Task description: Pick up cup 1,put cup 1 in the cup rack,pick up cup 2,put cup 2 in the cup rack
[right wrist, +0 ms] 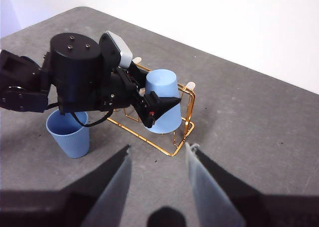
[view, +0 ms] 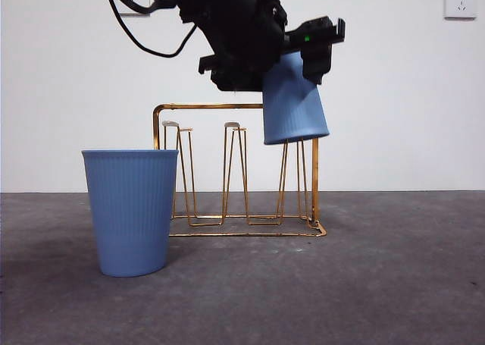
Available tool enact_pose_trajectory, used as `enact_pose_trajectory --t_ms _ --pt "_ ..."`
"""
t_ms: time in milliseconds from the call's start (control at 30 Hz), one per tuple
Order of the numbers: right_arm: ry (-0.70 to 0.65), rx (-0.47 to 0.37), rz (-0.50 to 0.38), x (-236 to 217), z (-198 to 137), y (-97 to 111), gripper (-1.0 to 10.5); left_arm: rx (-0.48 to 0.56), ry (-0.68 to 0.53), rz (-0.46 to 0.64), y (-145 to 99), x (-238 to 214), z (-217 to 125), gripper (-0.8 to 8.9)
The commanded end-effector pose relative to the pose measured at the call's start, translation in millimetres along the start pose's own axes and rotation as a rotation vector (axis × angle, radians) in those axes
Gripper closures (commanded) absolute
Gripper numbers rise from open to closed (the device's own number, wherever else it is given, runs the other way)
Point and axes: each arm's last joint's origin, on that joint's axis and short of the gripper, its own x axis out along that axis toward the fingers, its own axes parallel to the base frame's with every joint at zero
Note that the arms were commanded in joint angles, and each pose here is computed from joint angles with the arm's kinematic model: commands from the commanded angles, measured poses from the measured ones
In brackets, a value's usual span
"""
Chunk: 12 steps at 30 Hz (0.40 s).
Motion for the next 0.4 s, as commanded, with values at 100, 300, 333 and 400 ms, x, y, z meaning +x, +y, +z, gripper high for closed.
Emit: enact_pose_trajectory --t_ms 100,300,333,400 --pt "0.004 -0.008 0.003 1.6 -1.0 0.5 7.6 0.022 0.036 0.005 -0.8 9.9 -15.4 8.22" --pt "0.015 -0.011 0.003 1.6 -2.1 0.5 7.6 0.02 0.068 0.004 -3.5 16.7 -29.4 8.22" --pt "0.017 -0.011 0.004 1.6 -2.2 0.5 7.6 0.019 0.075 0.006 -3.4 17.6 -31.4 8.22" --pt "0.017 -0.011 0.004 1.6 -2.3 0.5 7.6 0.023 0.092 0.006 -4.0 20.1 -37.2 8.22"
